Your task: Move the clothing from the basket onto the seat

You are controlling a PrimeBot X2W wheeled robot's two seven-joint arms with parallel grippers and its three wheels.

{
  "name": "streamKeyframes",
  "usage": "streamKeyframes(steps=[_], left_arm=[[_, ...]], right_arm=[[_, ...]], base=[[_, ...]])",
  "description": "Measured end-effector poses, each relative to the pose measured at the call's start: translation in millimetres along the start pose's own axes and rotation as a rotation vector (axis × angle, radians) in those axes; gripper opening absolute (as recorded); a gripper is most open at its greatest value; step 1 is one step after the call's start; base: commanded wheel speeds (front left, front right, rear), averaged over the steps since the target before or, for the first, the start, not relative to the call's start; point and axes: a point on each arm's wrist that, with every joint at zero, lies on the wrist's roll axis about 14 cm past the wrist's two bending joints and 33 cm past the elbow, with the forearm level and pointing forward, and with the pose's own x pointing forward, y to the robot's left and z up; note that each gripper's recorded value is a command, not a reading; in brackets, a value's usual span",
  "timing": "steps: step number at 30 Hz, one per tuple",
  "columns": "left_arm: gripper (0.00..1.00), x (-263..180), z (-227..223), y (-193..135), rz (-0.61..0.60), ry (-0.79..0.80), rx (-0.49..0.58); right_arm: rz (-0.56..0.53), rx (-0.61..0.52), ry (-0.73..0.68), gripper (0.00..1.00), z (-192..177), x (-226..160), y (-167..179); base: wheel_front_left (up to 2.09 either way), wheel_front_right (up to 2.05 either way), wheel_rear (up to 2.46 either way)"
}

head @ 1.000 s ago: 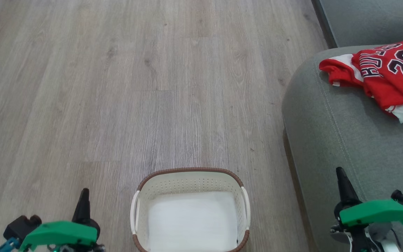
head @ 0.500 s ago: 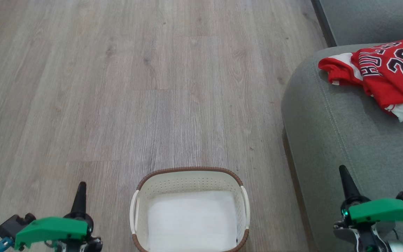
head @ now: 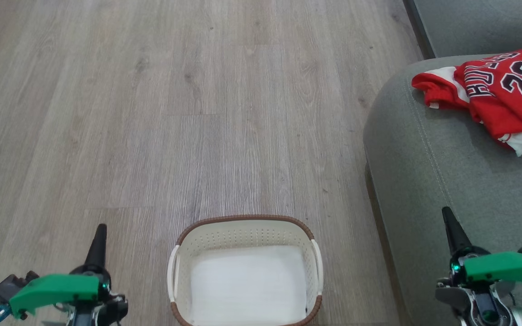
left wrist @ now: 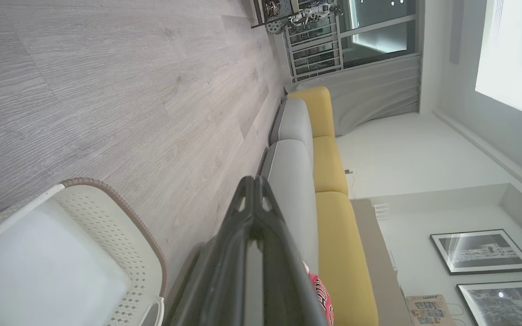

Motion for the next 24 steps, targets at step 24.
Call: streamKeyframes(steps=[24], left_arm=[[0.0,9.8,8.3,-25.3,-0.107,0.004,-0.259]], right_arm=[[0.049,0.264,-0.008,0.0,10.1,4.6,11.8]], base=[[0.0,0.0,0.0]])
